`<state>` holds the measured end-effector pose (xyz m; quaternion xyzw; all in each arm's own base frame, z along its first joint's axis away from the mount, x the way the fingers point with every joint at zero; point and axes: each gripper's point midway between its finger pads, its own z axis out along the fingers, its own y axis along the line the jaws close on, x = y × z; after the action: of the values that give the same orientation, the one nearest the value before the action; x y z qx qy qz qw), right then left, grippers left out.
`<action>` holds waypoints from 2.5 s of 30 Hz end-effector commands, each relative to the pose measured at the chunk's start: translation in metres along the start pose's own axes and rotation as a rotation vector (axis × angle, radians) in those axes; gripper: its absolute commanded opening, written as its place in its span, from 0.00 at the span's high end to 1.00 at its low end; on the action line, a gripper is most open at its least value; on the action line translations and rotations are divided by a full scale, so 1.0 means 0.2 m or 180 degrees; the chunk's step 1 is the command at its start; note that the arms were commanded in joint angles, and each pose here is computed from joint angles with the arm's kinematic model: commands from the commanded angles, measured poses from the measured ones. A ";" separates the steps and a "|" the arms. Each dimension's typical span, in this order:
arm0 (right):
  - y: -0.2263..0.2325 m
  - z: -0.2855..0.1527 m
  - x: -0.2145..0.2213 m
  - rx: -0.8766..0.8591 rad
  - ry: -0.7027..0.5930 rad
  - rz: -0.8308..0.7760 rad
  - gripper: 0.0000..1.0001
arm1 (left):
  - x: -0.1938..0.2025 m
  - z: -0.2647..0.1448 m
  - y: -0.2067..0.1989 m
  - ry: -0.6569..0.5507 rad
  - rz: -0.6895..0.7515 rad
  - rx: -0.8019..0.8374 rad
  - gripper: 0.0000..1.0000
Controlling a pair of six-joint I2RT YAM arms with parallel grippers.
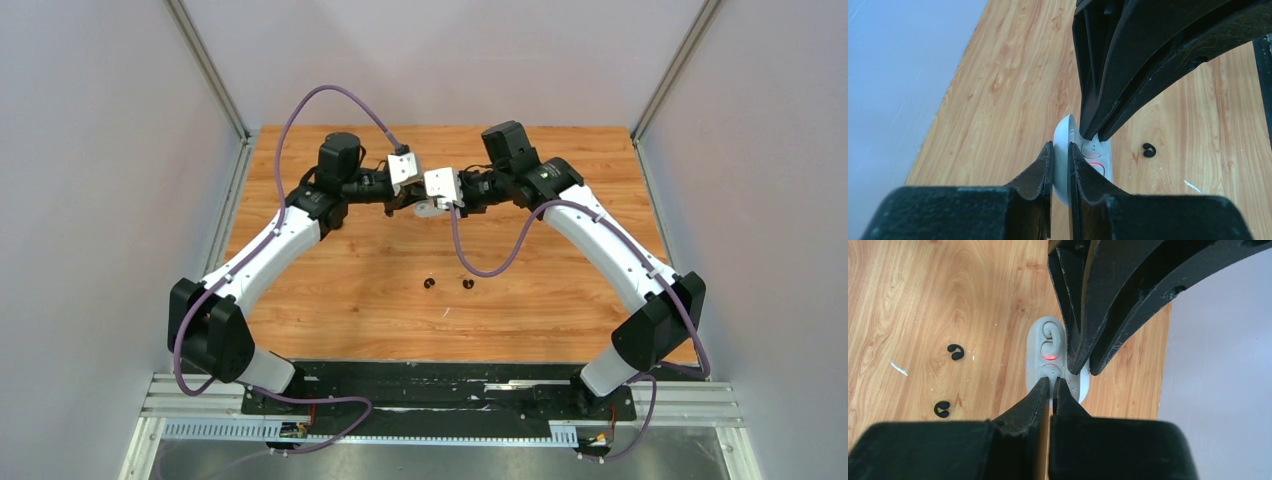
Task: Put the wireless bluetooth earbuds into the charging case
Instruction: Insert the right earbud into the right side groove of the charging case, then pass from the left arm to the right
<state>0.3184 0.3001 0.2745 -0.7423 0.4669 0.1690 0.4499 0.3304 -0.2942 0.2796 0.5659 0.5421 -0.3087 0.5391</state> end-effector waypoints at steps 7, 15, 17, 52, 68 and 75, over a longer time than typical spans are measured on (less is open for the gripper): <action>-0.11 0.00 -0.05 0.0111 0.0041 0.0097 0.85 | -0.11 -0.01 0.00 -0.0204 0.0137 -0.0007 1.00; -0.18 -0.09 -0.14 0.0334 0.0004 0.0175 0.67 | -0.10 -0.01 0.00 -0.0178 0.0193 0.0004 1.00; -0.18 -0.13 -0.16 0.0369 -0.0037 0.0258 0.64 | -0.10 -0.01 0.00 -0.0177 0.0207 -0.0002 1.00; -0.17 -0.26 -0.18 -0.0725 -0.1610 0.2797 0.47 | -0.45 -0.08 0.12 -0.0886 0.0213 -0.0488 1.00; -0.20 -0.21 -0.15 -0.0854 -0.1657 0.3083 0.68 | -0.46 -0.06 0.18 -0.0954 -0.0004 -0.0602 1.00; -0.20 -0.22 -0.16 -0.0880 -0.1682 0.3069 0.84 | -0.43 -0.05 0.19 -0.0898 -0.0063 -0.0615 1.00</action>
<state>0.3319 0.2855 0.3239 -0.4091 0.6275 0.5842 0.3125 0.3423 -0.2998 0.3488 0.4635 0.5132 -0.3393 0.6377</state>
